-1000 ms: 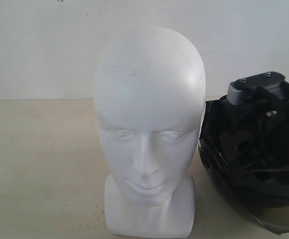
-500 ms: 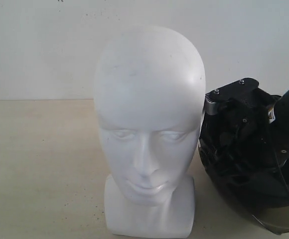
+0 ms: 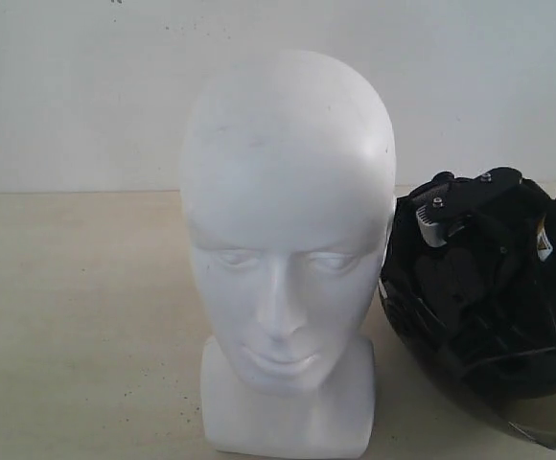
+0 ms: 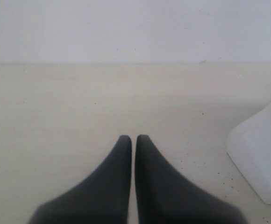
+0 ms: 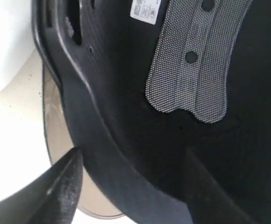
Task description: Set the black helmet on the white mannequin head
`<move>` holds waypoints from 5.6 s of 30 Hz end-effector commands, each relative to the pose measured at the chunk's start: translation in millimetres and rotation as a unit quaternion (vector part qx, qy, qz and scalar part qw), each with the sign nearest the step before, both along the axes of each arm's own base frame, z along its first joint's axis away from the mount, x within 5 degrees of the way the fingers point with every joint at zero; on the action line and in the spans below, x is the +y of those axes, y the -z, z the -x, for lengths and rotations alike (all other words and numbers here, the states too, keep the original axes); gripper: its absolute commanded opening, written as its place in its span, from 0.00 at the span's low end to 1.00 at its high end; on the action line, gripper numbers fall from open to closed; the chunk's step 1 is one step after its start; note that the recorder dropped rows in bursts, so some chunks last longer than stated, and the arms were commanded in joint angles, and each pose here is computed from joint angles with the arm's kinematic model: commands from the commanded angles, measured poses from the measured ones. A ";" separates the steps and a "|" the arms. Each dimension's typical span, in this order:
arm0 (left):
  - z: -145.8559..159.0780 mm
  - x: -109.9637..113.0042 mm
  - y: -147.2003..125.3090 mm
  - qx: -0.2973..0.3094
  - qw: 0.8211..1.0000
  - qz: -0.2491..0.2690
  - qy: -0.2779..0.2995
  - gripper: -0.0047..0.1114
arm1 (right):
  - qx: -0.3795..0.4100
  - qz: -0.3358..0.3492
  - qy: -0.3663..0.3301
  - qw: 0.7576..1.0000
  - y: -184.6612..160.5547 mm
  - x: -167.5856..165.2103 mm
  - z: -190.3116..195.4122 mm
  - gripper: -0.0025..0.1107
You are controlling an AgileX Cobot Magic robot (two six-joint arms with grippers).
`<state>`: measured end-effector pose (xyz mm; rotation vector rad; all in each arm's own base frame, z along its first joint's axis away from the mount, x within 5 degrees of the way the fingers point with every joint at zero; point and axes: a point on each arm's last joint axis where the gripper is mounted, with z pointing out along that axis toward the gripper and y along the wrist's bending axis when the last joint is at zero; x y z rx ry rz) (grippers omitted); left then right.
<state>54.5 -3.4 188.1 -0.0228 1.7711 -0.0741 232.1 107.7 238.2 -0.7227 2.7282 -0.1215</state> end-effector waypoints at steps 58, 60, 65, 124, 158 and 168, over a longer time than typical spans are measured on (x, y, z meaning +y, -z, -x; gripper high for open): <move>0.0 -0.2 1.0 0.001 1.000 0.004 0.001 0.08 | 0.069 0.018 -0.025 0.997 -13.1 8.3 -7.2 0.55; 0.0 -0.2 1.0 0.001 1.000 0.004 0.001 0.08 | 0.061 0.017 -0.026 0.998 -13.4 8.5 -8.6 0.55; 0.0 -0.2 1.0 0.001 1.000 0.004 0.001 0.08 | 0.055 0.033 -0.029 0.998 -11.2 5.7 -9.1 0.55; 0.0 -0.2 1.0 0.001 1.000 0.004 0.001 0.08 | -0.027 -0.060 -0.054 0.996 22.4 17.9 -12.7 0.55; 0.0 -0.2 1.0 0.001 1.000 0.004 0.001 0.08 | -0.107 0.026 0.010 0.994 27.7 -13.3 -38.5 0.55; 0.0 -0.2 1.0 0.001 1.000 0.004 0.001 0.08 | -0.103 -0.006 -0.018 0.994 31.3 -10.7 -42.8 0.55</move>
